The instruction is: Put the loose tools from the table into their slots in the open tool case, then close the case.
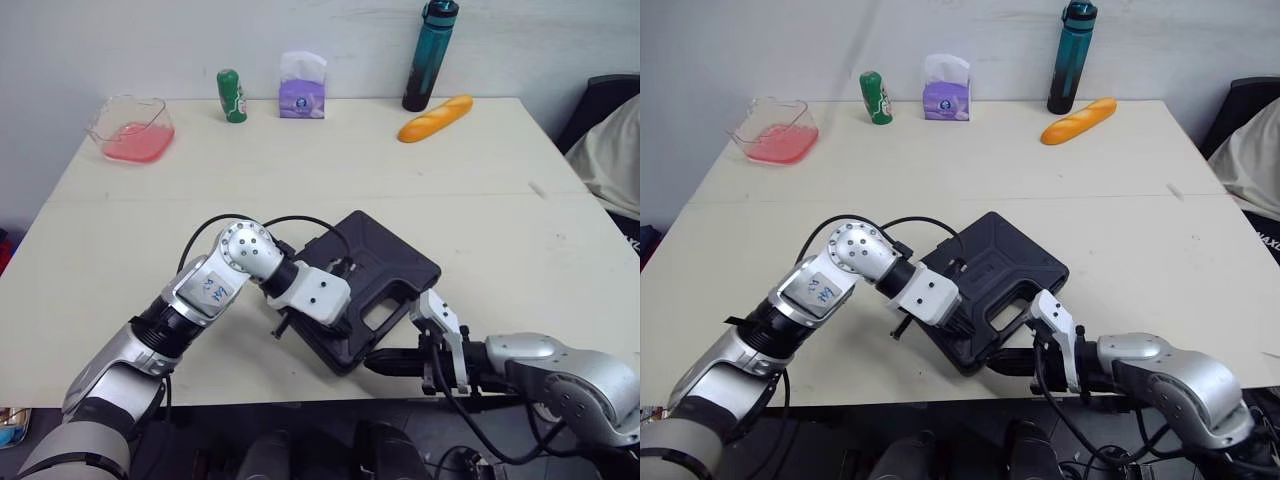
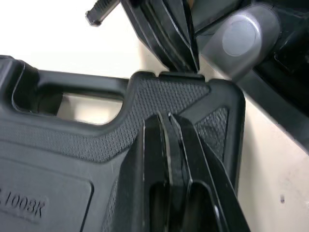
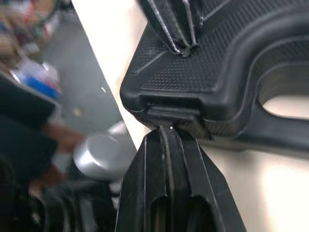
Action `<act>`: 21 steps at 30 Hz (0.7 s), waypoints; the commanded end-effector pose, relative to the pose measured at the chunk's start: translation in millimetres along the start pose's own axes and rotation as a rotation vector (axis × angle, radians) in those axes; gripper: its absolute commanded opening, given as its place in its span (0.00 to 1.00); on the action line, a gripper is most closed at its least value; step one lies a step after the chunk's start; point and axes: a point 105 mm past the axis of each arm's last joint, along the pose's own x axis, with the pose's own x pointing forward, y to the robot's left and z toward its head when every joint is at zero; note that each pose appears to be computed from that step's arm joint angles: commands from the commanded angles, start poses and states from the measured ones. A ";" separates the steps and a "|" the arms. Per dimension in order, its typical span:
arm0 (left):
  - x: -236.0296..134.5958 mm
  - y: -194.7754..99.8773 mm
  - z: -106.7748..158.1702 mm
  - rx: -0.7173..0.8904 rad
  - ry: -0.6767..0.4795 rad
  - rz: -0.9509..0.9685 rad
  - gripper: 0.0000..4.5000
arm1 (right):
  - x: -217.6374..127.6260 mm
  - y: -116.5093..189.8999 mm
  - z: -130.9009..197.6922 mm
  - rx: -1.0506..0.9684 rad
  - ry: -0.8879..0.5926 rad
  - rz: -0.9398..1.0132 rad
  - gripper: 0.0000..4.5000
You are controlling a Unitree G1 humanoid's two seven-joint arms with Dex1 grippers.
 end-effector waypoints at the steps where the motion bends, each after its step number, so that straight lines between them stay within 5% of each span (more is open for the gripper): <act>1: 27.1 -24.7 -31.6 -0.078 0.108 -0.113 0.01 | -7.9 -5.9 36.3 -0.009 -0.155 -0.030 0.00; 6: 19.1 -17.8 -33.6 -0.112 0.091 -0.044 0.01 | -22.8 -6.7 26.7 -0.078 -0.083 -0.085 0.00; 9: -5.8 -5.9 -21.4 -0.244 -0.090 0.088 0.07 | -48.6 -17.3 20.1 -0.243 -0.021 -0.205 0.00; 13: -63.2 4.5 -11.5 -0.404 -0.356 0.359 0.39 | -97.0 -12.7 38.3 -0.261 -0.103 -0.238 0.31; 18: -144.6 -26.1 -30.4 -0.701 -0.455 0.703 0.93 | -169.5 -11.0 65.1 -0.344 -0.175 -0.432 0.89; 19: -151.1 -32.8 -32.3 -0.727 -0.447 0.730 1.00 | -176.6 -10.4 65.2 -0.349 -0.169 -0.446 0.98; 21: -169.6 -53.3 -38.5 -0.781 -0.405 0.798 1.00 | -191.8 -8.2 66.4 -0.346 -0.159 -0.474 0.99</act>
